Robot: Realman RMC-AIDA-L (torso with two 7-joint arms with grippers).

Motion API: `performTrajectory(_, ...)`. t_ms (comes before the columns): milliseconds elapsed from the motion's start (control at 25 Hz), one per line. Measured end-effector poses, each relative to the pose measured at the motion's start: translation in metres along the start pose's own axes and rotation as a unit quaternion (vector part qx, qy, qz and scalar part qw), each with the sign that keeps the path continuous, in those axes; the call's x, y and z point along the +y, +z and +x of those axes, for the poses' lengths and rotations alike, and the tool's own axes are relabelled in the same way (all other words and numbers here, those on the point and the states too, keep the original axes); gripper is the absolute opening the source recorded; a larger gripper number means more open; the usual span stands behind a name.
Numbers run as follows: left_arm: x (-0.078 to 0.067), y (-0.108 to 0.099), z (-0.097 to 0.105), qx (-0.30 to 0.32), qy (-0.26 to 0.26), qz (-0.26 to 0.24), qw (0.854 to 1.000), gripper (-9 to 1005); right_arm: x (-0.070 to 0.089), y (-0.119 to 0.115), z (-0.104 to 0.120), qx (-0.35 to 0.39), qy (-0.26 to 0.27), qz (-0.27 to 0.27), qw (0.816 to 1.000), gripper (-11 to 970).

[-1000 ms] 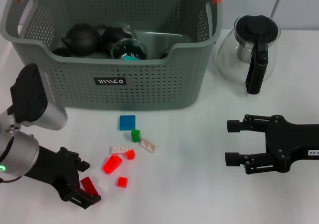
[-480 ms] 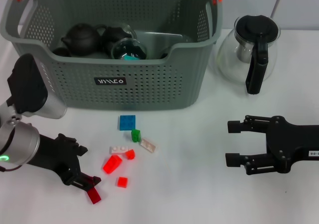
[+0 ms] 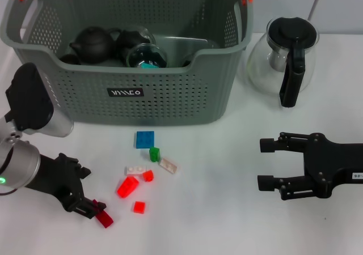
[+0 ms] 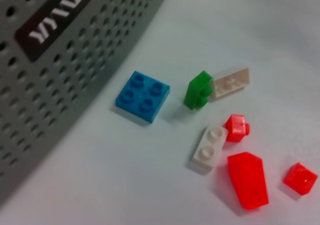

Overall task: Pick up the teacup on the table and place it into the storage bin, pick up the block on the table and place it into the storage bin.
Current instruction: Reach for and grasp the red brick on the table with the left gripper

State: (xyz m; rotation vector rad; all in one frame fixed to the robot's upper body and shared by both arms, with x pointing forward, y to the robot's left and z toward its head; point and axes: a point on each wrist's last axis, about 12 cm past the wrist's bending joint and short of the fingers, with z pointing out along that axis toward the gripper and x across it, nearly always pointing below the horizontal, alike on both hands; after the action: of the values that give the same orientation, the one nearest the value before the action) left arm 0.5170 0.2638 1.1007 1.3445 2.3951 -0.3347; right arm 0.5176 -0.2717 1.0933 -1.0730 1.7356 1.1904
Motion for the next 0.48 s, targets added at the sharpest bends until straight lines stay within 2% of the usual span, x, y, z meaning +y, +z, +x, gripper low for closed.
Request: performTrajectory(480,0.009,-0.014,0.002,0.008,-0.013,-0.045,0.999,873,0.0,0.0,0.0,-0.001,0.0,0.0,1.0,915)
